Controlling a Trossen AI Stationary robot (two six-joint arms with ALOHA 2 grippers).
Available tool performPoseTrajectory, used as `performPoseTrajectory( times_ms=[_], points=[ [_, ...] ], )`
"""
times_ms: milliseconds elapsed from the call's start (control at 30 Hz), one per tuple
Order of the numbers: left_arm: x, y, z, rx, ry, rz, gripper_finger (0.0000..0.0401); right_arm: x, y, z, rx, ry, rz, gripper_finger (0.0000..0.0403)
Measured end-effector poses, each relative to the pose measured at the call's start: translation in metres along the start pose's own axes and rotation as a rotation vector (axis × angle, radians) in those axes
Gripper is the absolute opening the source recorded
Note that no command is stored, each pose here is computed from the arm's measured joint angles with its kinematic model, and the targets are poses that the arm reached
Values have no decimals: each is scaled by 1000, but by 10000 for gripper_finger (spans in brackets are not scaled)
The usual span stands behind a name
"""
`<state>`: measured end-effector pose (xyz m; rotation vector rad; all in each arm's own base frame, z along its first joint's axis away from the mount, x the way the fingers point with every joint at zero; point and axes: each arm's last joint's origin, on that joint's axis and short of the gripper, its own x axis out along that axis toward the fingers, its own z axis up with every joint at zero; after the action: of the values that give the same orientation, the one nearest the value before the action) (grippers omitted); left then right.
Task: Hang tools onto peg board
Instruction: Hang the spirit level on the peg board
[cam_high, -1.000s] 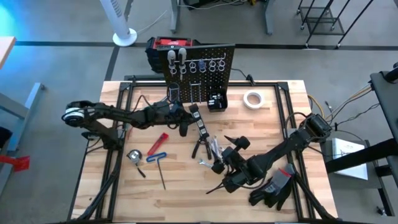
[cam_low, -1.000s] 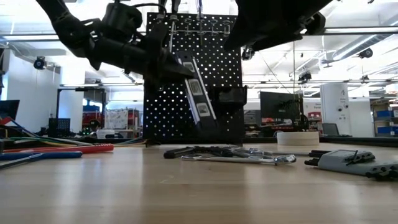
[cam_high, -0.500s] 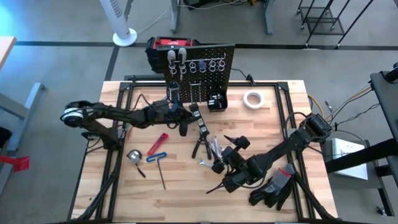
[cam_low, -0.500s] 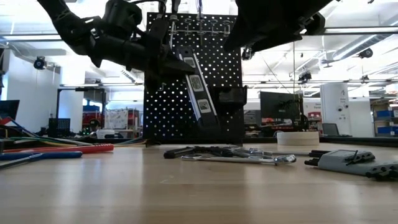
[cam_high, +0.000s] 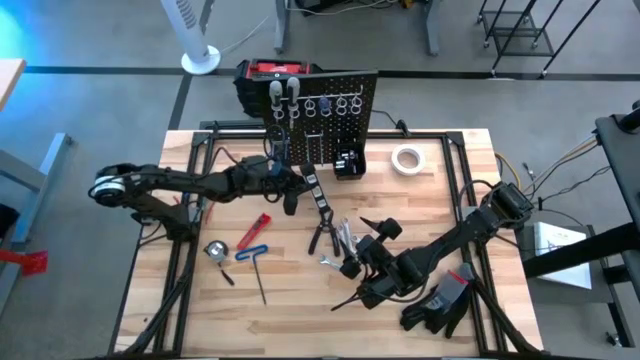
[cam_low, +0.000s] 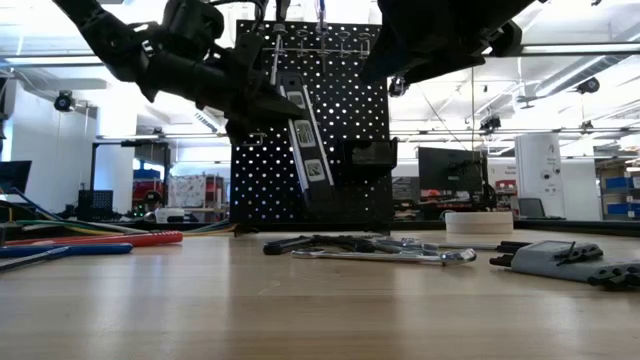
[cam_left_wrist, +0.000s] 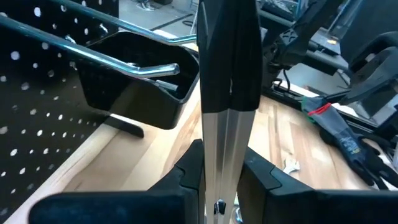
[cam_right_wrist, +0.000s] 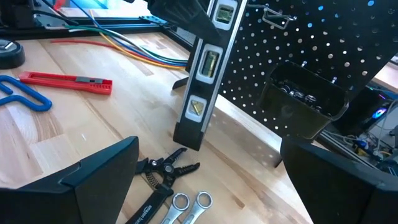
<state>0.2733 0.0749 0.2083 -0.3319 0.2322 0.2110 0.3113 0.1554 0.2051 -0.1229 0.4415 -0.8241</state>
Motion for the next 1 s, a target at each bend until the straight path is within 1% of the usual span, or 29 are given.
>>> performPoseTrajectory(
  times_ms=[167, 500, 733, 1000],
  points=[
    [3, 5, -5, -11, 36, -1, 41, 0, 0, 0, 1, 0, 0, 385],
    [4, 10, -4, -25, 36, -19, 41, 0, 0, 0, 3, -1, 1, 385],
    [6, 8, 4, -2, 38, -23, 41, 1, 0, 1, 8, 0, -2, 385],
    [9, 8, 10, 17, 94, -5, 41, 2, 0, 1, 12, -1, -1, 385]
  ],
)
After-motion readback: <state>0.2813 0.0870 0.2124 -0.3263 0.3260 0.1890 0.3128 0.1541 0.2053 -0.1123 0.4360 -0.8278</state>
